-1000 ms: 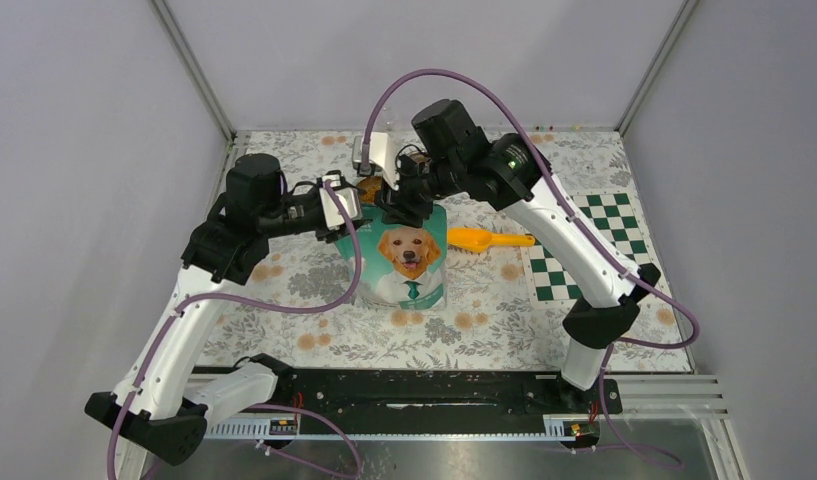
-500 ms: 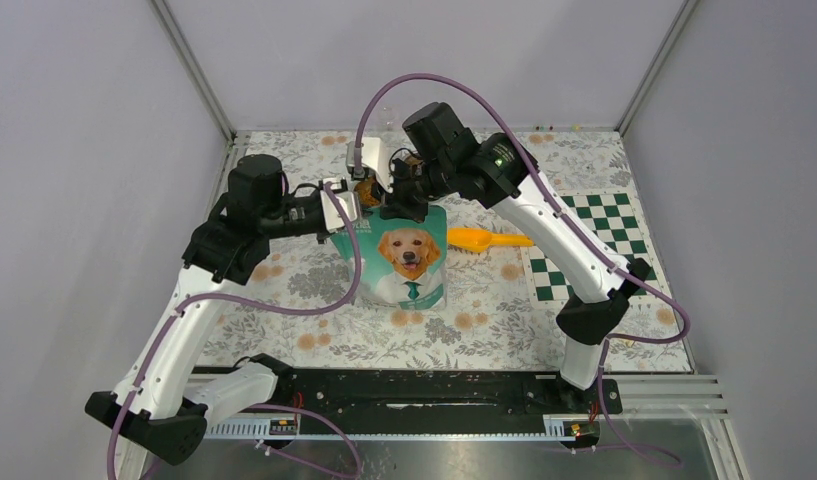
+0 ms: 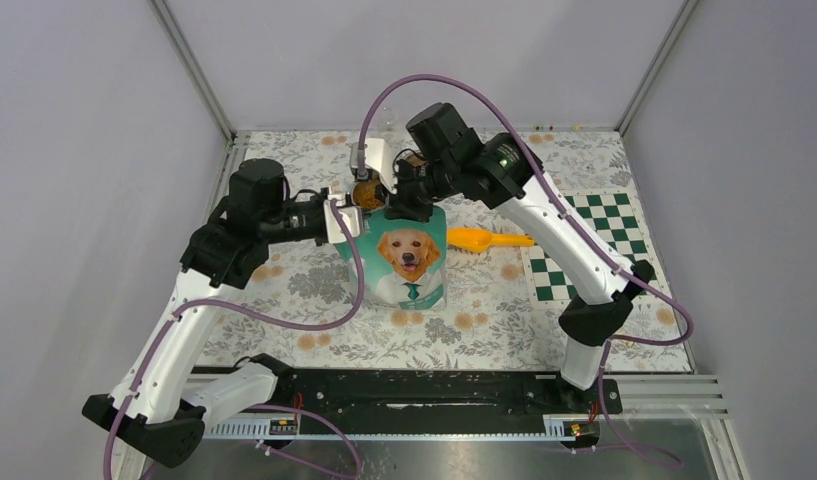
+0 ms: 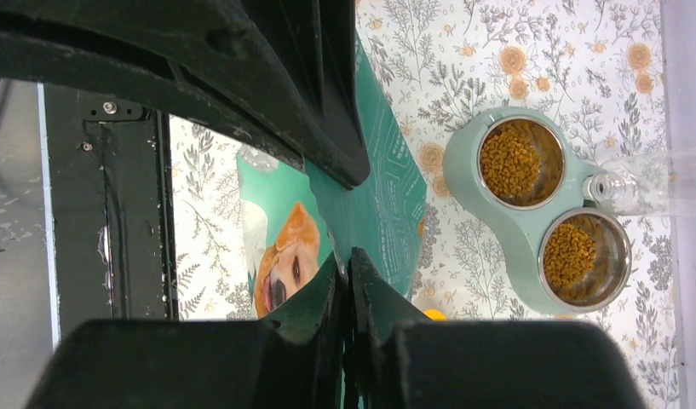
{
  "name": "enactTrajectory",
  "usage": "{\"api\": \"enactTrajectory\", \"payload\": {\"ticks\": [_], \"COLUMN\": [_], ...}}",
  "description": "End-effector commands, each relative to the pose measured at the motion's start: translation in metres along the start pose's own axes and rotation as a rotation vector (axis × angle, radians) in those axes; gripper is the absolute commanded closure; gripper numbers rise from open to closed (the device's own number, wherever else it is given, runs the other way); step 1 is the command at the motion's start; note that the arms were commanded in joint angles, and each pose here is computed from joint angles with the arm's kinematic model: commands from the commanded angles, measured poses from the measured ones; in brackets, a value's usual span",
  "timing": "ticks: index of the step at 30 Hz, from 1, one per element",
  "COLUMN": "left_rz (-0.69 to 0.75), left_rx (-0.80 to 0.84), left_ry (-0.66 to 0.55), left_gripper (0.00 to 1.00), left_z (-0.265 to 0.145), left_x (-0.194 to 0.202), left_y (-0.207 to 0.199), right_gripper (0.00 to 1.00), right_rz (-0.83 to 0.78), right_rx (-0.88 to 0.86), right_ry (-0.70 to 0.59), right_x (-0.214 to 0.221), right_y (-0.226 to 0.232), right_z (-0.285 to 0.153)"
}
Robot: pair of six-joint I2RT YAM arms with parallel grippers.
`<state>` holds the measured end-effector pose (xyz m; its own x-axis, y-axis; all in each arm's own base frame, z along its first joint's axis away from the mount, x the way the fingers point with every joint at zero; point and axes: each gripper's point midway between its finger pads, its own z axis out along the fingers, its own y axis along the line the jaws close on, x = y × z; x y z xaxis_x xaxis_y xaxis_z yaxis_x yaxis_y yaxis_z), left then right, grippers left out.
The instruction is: Serve the pet food
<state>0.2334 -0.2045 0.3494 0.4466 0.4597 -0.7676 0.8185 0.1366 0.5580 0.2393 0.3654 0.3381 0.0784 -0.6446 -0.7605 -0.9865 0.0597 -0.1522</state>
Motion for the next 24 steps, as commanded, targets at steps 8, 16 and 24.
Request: {"api": "enactTrajectory", "payload": {"ticks": [8, 16, 24], "left_rz": [0.049, 0.04, 0.042], "left_rx": [-0.088, -0.086, -0.067], "left_ry": [0.242, 0.239, 0.214], "left_gripper": [1.0, 1.0, 1.0], "left_z": [-0.03, -0.032, -0.033], "left_x": [0.038, 0.039, 0.032], "left_y": [0.014, 0.013, 0.01], "right_gripper": [1.0, 0.97, 0.98], "right_rz": [0.035, 0.045, 0.084], "right_rx": [0.192, 0.293, 0.373], "right_ry": [0.184, 0.254, 0.282], "right_x": [0.062, 0.087, 0.106], "right_y": [-0.007, -0.011, -0.013], "right_z": [-0.092, -0.118, -0.145]}}
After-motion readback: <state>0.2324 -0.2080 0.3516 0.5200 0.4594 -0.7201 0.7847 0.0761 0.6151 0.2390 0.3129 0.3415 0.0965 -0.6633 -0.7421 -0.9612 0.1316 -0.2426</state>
